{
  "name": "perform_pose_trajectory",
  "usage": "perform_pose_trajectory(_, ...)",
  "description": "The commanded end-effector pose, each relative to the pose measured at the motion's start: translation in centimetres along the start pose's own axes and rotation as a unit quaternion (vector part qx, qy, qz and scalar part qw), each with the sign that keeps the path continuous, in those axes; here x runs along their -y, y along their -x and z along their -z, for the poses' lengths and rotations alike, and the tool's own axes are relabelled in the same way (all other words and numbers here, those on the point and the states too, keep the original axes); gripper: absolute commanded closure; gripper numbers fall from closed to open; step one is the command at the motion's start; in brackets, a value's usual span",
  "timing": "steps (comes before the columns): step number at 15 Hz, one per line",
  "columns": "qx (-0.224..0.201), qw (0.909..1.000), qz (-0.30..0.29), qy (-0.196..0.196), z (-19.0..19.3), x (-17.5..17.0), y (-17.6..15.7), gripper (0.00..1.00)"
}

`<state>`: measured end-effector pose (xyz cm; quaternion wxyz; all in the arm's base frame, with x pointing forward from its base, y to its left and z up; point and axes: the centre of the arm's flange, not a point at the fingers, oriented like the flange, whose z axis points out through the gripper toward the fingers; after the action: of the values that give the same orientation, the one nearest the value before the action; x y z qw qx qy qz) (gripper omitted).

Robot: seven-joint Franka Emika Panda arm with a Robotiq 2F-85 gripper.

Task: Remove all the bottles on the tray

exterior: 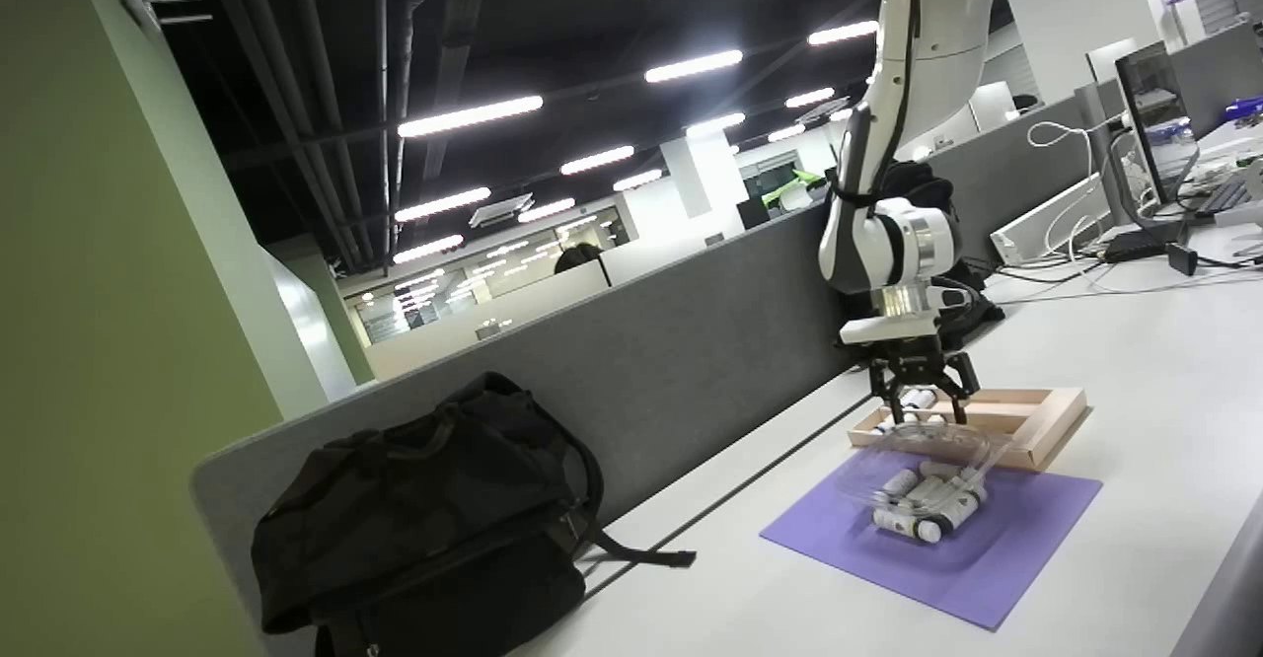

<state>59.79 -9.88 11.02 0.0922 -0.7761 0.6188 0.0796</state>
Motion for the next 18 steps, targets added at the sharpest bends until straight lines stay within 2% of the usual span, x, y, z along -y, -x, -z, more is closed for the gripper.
perform_pose_trajectory(1, 0.005, 0.9998, -0.016, 0.011, -0.4, 1.3, -0.9, 0.00)
perform_pose_trajectory(6, 0.007, 0.9994, -0.025, 0.024, -1.4, 1.7, -1.5, 0.00)
perform_pose_trajectory(7, 0.006, 0.9994, -0.022, 0.027, -1.6, 1.8, -1.6, 0.25)
perform_pose_trajectory(8, 0.005, 0.9993, -0.022, 0.029, -1.7, 1.8, -1.7, 0.26)
perform_pose_trajectory(18, 0.006, 0.9995, -0.015, 0.027, -0.5, 2.2, -1.3, 0.87)
